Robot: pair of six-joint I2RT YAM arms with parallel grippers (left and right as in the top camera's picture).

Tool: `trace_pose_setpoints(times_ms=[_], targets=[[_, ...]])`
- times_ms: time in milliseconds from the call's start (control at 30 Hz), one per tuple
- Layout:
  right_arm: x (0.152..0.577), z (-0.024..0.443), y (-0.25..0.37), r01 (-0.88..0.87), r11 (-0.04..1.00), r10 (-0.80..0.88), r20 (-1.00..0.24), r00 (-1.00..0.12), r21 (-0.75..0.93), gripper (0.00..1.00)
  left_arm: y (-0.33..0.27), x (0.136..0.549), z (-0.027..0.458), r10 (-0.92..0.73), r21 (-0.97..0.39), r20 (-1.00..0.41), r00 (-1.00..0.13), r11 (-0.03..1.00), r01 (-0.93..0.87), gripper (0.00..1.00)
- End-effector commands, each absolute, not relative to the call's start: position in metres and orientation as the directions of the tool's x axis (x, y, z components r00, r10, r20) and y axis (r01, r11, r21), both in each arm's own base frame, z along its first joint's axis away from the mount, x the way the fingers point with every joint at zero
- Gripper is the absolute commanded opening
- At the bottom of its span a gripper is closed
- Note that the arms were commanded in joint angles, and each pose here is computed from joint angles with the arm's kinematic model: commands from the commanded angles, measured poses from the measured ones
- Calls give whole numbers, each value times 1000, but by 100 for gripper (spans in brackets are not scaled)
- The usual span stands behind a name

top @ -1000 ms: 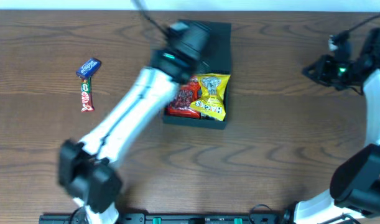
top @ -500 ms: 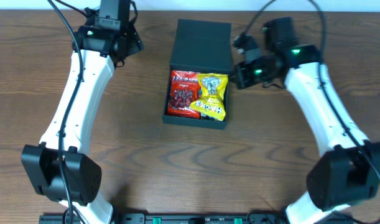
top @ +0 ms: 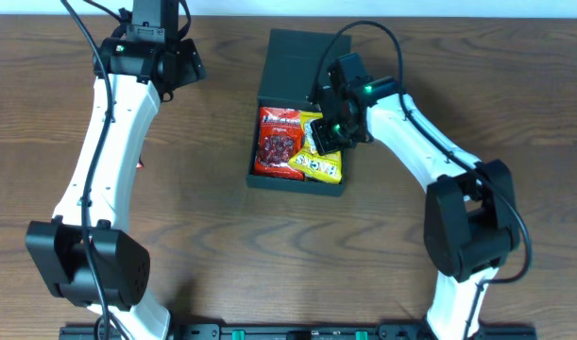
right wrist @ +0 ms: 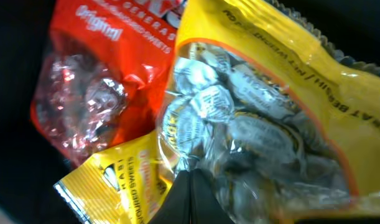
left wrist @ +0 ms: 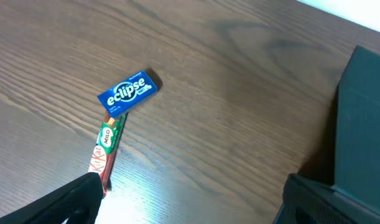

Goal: Pack container

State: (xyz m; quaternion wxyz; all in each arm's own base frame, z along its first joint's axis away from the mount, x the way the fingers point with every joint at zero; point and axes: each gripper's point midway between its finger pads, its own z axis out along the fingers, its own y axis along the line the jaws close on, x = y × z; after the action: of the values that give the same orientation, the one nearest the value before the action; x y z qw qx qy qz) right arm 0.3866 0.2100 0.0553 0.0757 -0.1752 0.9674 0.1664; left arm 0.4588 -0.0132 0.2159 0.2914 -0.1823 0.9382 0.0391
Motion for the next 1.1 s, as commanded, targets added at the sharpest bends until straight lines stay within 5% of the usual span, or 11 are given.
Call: trace_pose_setpoints(times_ms=[0,233,633,1067], targets=[[384,25,203,-312,918,-287,-130,-949,245,2,-12,459,211,-292,-12,-551,-782,939,-343,94],[387,34,210,-322,905,-288,-157,-945,277,1,-12,459,211,-292,-12,-551,-782,939,-343,94],[410,141,195,-346,924,-256,-411,-875,161,2,-12,459,211,-293,-13,-552,-781,939,-343,94],[411,54,180,-235,968,-210,-230,-950,88,1,-12,459,211,-292,-12,-550,-782,939,-342,94]])
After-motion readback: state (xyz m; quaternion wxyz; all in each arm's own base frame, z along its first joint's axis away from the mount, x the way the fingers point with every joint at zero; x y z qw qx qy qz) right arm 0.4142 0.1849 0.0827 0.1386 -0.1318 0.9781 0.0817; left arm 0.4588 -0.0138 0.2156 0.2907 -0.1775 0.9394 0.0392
